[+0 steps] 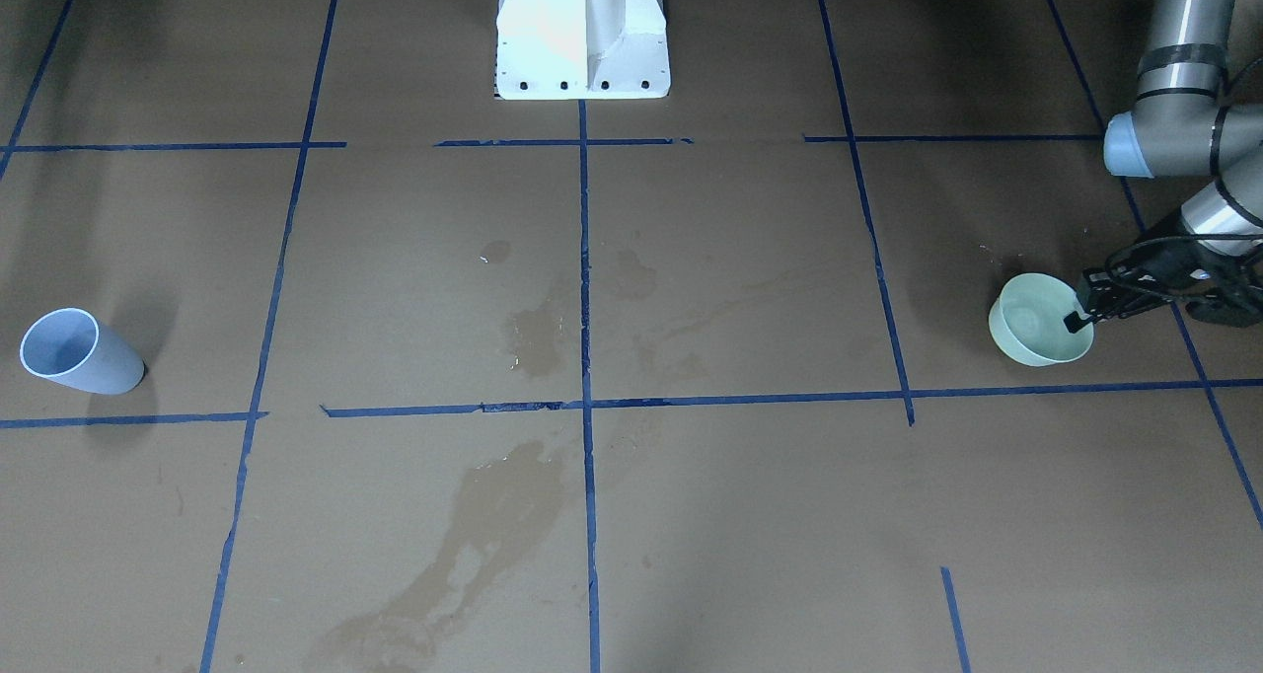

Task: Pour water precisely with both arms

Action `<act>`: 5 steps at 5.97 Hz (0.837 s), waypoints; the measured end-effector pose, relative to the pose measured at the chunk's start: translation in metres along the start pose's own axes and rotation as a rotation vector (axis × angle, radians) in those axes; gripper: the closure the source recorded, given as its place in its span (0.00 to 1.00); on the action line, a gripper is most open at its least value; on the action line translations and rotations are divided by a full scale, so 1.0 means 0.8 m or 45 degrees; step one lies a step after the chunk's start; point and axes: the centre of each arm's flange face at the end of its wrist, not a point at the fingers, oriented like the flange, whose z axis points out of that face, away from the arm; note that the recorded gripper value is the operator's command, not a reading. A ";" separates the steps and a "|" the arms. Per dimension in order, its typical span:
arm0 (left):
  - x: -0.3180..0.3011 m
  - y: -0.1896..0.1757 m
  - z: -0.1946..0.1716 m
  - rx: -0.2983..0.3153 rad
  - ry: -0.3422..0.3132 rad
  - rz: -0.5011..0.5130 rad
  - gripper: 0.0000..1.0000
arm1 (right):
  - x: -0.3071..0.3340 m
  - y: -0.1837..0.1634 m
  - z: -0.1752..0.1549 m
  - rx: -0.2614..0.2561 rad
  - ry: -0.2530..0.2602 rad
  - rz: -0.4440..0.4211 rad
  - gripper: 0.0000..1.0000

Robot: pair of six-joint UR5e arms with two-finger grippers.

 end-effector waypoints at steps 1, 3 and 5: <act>0.005 0.003 0.006 -0.008 0.002 -0.004 0.51 | 0.000 0.000 0.000 0.000 0.000 0.001 0.00; 0.009 0.005 0.013 -0.022 -0.001 -0.004 0.00 | 0.001 0.002 0.001 -0.004 0.001 0.006 0.00; 0.014 0.007 0.009 -0.069 0.039 0.005 0.00 | 0.005 0.005 0.005 -0.013 0.001 0.016 0.00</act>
